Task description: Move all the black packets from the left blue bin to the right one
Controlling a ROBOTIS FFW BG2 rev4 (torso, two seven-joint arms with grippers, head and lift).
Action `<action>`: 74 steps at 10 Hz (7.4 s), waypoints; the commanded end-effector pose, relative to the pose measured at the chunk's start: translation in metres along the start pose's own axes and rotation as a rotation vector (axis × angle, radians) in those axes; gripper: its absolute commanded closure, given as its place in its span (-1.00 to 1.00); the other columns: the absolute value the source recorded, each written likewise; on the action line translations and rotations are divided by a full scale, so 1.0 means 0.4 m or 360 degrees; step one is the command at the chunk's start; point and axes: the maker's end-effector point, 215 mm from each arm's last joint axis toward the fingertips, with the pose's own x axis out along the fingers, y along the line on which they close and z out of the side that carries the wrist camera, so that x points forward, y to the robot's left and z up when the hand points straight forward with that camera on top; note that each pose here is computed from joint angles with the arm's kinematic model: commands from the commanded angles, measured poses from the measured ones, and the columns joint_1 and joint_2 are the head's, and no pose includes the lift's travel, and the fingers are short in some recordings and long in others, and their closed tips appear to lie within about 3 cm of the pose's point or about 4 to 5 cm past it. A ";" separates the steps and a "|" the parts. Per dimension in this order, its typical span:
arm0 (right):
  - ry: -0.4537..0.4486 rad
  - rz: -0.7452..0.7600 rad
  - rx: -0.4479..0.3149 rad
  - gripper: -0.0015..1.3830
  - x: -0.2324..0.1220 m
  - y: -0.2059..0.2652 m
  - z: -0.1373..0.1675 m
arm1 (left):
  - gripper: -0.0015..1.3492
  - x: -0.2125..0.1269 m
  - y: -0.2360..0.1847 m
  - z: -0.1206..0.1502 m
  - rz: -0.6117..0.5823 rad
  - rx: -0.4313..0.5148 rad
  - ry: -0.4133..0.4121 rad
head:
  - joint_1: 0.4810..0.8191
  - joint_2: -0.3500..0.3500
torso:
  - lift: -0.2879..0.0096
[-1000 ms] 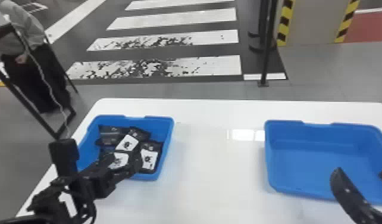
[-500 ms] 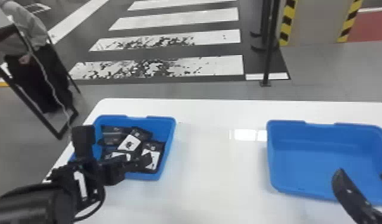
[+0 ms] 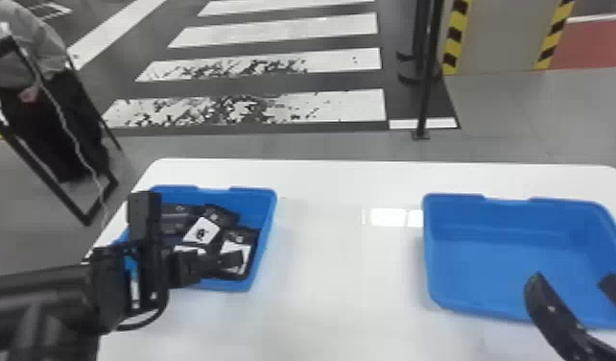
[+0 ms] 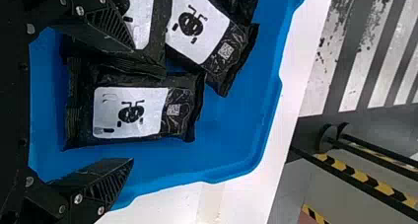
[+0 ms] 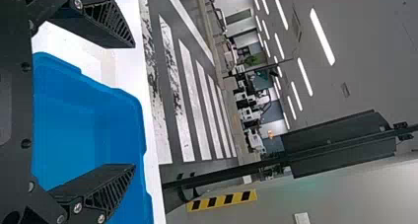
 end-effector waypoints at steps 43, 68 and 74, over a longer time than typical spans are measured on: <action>0.0153 0.0566 0.0121 0.84 0.298 0.134 -0.050 | -0.80 -0.230 -0.747 -0.146 -0.1244 0.0300 -0.0012 | 0.27 -0.25 | -0.03; 0.0078 -0.0148 -0.0184 -0.81 -0.046 -0.120 -0.020 | -0.81 -0.246 0.283 0.120 0.0183 -0.0172 -0.0252 | 0.27 0.87 | -0.03; 0.0116 -0.0134 -0.0145 -0.81 -0.043 -0.116 -0.044 | -0.80 -0.060 0.307 0.157 0.0113 -0.0367 -0.0109 | 0.27 0.87 | -0.03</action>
